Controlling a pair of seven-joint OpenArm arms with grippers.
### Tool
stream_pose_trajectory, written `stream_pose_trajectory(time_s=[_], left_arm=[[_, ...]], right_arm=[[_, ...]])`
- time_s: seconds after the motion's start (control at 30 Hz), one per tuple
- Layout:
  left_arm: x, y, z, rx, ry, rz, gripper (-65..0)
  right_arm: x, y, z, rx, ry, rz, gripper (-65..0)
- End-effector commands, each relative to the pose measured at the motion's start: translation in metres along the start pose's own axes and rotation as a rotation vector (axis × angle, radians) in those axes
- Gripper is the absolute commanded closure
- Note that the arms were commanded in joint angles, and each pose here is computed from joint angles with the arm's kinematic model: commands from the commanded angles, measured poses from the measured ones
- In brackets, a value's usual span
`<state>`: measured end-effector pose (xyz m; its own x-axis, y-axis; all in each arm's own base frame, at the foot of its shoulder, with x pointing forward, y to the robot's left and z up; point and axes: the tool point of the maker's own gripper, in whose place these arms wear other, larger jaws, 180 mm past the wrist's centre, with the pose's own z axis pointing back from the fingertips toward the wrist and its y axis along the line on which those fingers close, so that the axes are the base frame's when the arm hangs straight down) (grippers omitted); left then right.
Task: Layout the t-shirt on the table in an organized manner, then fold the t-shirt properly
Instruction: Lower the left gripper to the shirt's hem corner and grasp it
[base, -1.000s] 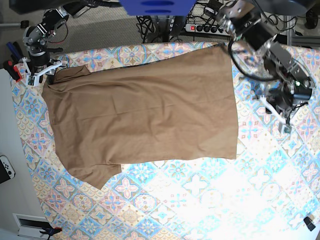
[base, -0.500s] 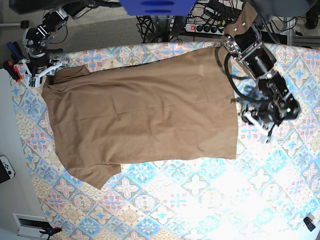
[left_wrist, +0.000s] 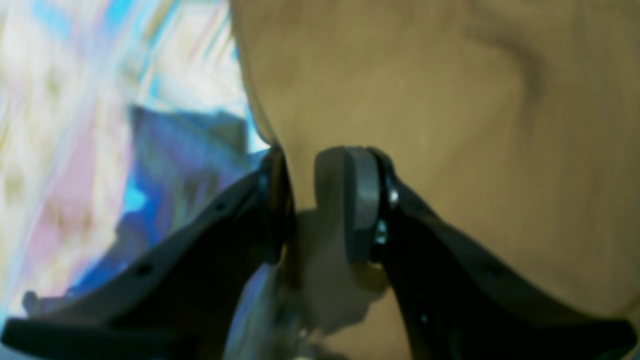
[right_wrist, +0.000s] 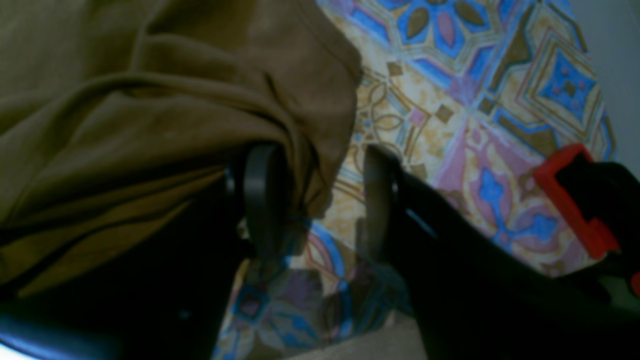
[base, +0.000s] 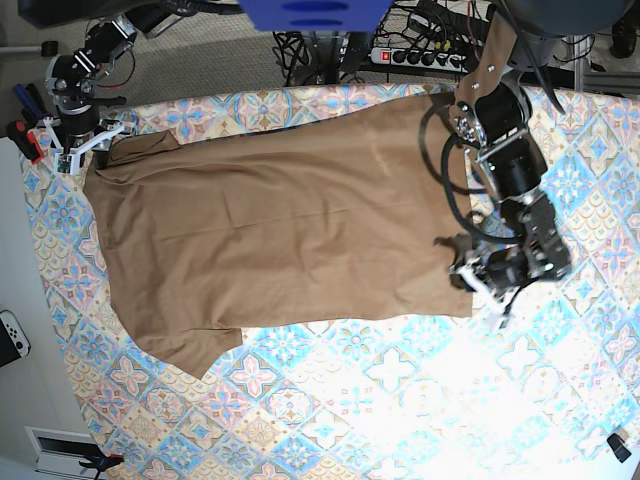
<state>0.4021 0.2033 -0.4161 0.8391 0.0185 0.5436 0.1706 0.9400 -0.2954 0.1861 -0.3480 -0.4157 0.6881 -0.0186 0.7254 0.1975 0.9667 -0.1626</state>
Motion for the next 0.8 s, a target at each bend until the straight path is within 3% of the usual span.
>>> stream_pose_trajectory(time_s=[0.0, 0.07, 0.17, 0.43, 0.77], left_arm=[[0.019, -0.004, 0.002, -0.011, -0.055, -0.017, -17.8], [0.026, -0.007, -0.002, -0.023, -0.088, -0.015, -15.1], [0.039, -0.013, -0.009, -0.055, -0.131, 0.008, -0.1], [0.066, -0.021, -0.023, -0.098, -0.165, 0.028, 0.0], [0.147, -0.05, -0.016, -0.177, -0.411, 0.052, 0.0]], right_arm=[[0.005, -0.007, 0.002, -0.021, 0.0, 0.02, -24.6], [0.005, -0.007, 0.002, -0.021, 0.0, 0.02, -24.6], [0.005, -0.007, 0.002, -0.021, 0.0, 0.02, -24.6], [0.005, -0.007, 0.002, -0.02, -0.002, 0.019, -24.6], [0.016, -0.006, -0.003, -0.02, -0.028, 0.011, -24.6]])
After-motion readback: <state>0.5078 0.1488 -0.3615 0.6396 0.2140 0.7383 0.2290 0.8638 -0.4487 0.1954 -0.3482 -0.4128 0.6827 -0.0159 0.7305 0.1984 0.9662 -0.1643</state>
